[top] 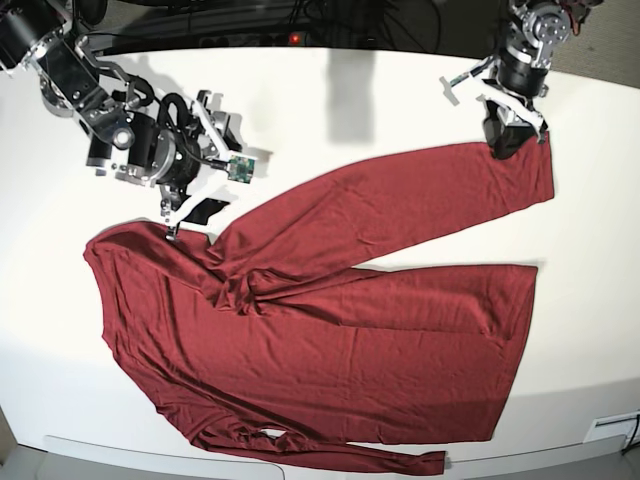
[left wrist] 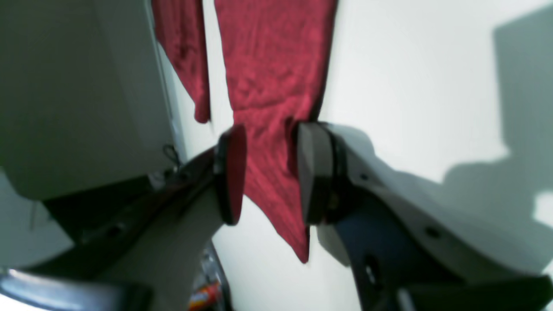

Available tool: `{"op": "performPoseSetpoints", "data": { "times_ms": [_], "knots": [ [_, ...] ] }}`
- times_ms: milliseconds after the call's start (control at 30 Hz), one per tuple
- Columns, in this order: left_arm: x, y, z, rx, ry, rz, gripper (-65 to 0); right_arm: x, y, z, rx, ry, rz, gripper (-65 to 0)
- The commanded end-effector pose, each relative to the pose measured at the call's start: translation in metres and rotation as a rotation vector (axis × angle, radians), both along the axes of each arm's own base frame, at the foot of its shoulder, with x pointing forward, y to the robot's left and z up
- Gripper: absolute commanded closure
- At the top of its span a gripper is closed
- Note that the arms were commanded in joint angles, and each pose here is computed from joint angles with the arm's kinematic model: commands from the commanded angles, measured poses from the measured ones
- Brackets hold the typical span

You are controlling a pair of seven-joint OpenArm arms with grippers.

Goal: Fold the T-shirt properly
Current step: 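Pull the sleeve cuff with left gripper to straighten the sleeve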

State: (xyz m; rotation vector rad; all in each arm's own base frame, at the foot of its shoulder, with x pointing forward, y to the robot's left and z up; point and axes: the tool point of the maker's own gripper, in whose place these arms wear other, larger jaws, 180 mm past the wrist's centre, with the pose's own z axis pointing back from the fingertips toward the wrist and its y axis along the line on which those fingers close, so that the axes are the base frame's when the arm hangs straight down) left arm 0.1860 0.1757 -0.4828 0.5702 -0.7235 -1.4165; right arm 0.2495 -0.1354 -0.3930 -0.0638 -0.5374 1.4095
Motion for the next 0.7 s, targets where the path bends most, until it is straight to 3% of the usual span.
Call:
{"op": "performPoseSetpoints", "data": {
  "times_ms": [0,200,500,667],
  "knots": [
    [-0.032,0.057,-0.04,0.147,0.237,0.13,-26.0,0.01,-0.001,0.01,0.009,-0.036,0.003,-41.8],
    [-0.048,0.068,-0.054,0.18,0.282,0.13,-25.9,0.009,0.0,0.01,0.013,-0.034,0.002,-41.8],
    [-0.016,0.072,-0.018,0.223,0.149,0.231,-25.9,0.009,0.0,0.01,0.014,-0.032,0.002,-41.8],
    [-0.027,0.081,0.0,0.247,0.168,0.291,-22.2,0.009,-0.001,0.01,0.012,-0.033,0.001,-41.8]
  ]
}}
